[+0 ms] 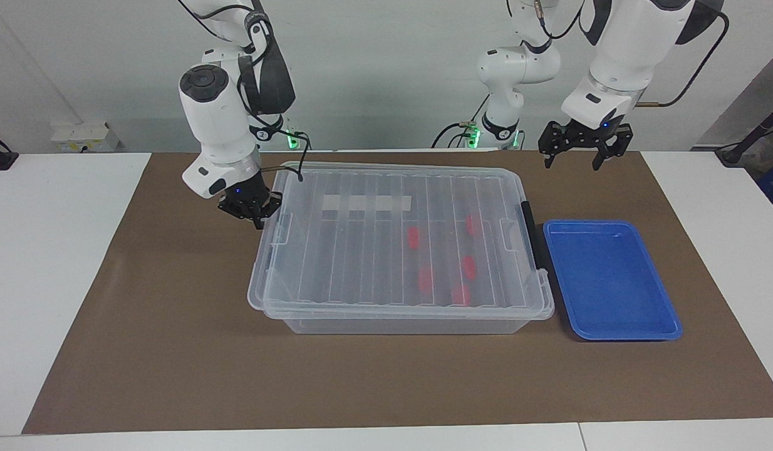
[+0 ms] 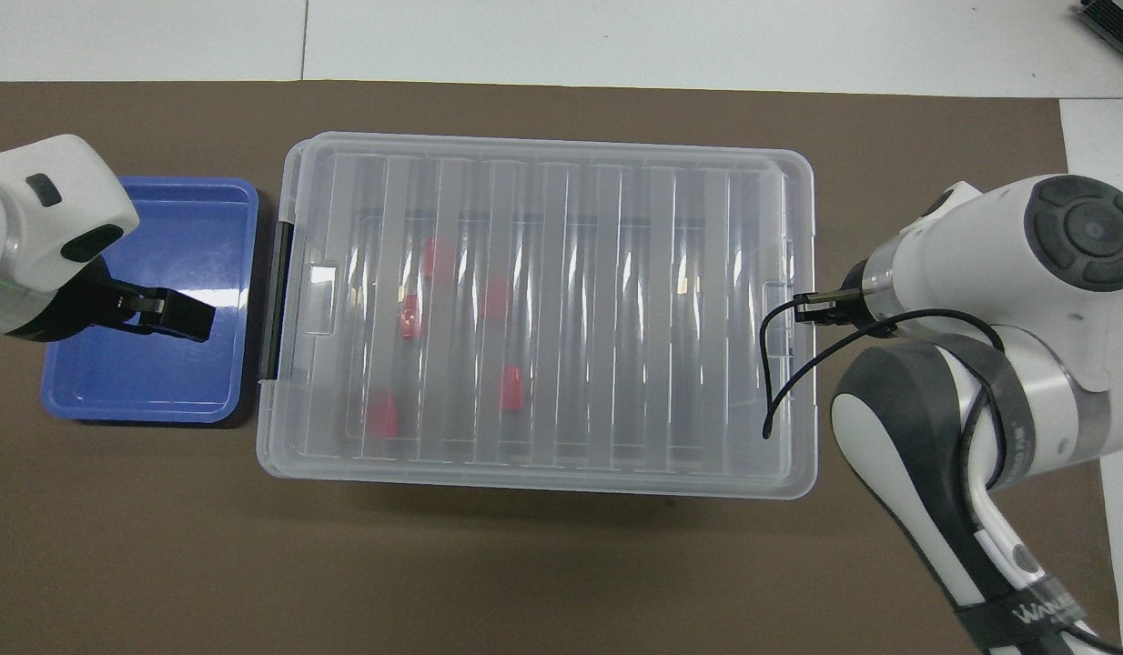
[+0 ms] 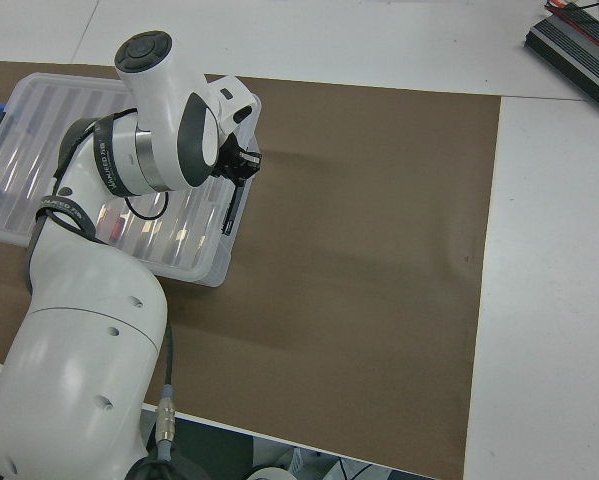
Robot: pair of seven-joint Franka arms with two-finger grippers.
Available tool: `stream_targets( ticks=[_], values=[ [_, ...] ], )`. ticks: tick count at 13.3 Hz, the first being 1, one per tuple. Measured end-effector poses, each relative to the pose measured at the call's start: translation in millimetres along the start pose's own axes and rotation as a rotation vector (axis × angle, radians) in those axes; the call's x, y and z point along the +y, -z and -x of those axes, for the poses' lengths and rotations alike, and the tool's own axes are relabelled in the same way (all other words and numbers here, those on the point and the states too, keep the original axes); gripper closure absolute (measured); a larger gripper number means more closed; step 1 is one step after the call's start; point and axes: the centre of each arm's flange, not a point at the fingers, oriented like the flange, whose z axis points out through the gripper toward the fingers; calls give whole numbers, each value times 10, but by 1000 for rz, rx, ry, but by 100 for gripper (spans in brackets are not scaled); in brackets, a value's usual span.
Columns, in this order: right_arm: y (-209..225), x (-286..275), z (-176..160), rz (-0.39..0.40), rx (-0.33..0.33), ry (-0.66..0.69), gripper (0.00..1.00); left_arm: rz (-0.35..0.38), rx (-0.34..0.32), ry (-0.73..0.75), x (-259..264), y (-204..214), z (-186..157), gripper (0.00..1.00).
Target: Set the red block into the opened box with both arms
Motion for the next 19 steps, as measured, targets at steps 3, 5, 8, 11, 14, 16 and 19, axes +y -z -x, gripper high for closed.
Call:
stream_targets(
  ticks=[3, 5, 8, 11, 14, 16, 19],
  values=[
    [4, -2, 0, -1, 1, 0, 99, 1, 0, 13, -73, 1, 4, 0],
    [34, 14, 5, -2, 3, -8, 99, 1, 1, 16, -93, 1, 4, 0],
    [186, 172, 75, 4, -7, -79, 99, 1, 1, 19, -104, 1, 5, 0],
    [411, 527, 130, 5, 15, -150, 82, 1, 1, 19, -105, 2, 5, 0],
    [727, 763, 155, 6, 34, -194, 45, 2, 1, 18, -100, 3, 5, 0],
    [1016, 864, 136, 7, 43, -213, 22, 3, 1, 25, -146, 2, 7, 0],
    [1403, 1030, 80, 9, 29, -244, 0, 5, 1, 34, -197, 0, 10, 0]
  ],
)
